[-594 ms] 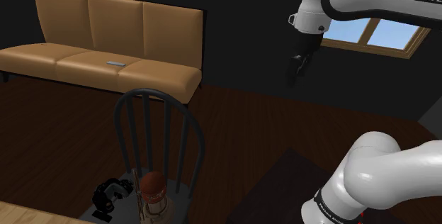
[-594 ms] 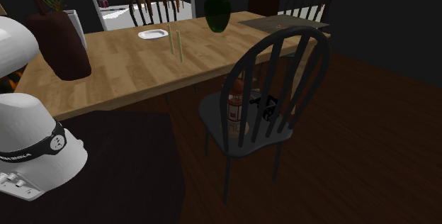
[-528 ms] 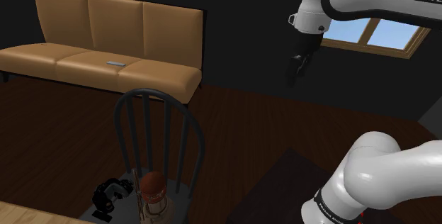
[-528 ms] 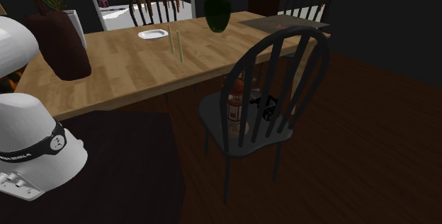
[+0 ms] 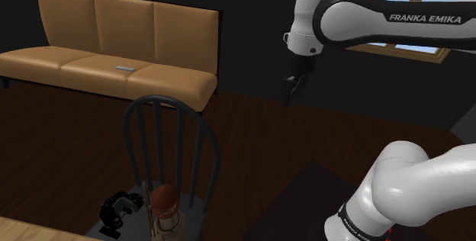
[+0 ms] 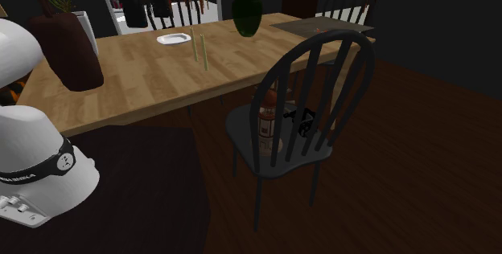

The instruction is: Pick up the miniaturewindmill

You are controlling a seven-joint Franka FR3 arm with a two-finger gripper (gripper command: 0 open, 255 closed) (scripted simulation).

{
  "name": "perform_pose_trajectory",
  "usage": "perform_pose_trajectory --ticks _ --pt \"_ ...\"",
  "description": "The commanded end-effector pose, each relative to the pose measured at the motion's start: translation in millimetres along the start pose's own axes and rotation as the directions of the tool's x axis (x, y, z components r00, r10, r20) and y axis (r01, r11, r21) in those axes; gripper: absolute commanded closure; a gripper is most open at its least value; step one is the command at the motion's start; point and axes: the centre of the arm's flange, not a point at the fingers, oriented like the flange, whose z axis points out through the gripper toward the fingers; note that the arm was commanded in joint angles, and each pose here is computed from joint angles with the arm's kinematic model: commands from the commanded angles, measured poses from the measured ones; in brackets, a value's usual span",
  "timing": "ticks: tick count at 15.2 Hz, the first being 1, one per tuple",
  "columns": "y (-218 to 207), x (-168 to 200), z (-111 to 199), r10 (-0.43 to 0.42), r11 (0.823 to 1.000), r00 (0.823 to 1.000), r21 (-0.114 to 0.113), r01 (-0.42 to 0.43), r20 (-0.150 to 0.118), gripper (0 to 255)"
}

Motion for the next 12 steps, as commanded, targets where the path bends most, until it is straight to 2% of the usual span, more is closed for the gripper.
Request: perform_pose_trajectory --ticks 1,12 --pt "-18.5 13.1 15.3 -0.008 1.0 1.0 0.004 0.008 -0.006 0" --pt "-116.4 86.4 85.7 -0.051 0.998 0.998 0.021 0.052 -0.033 0"
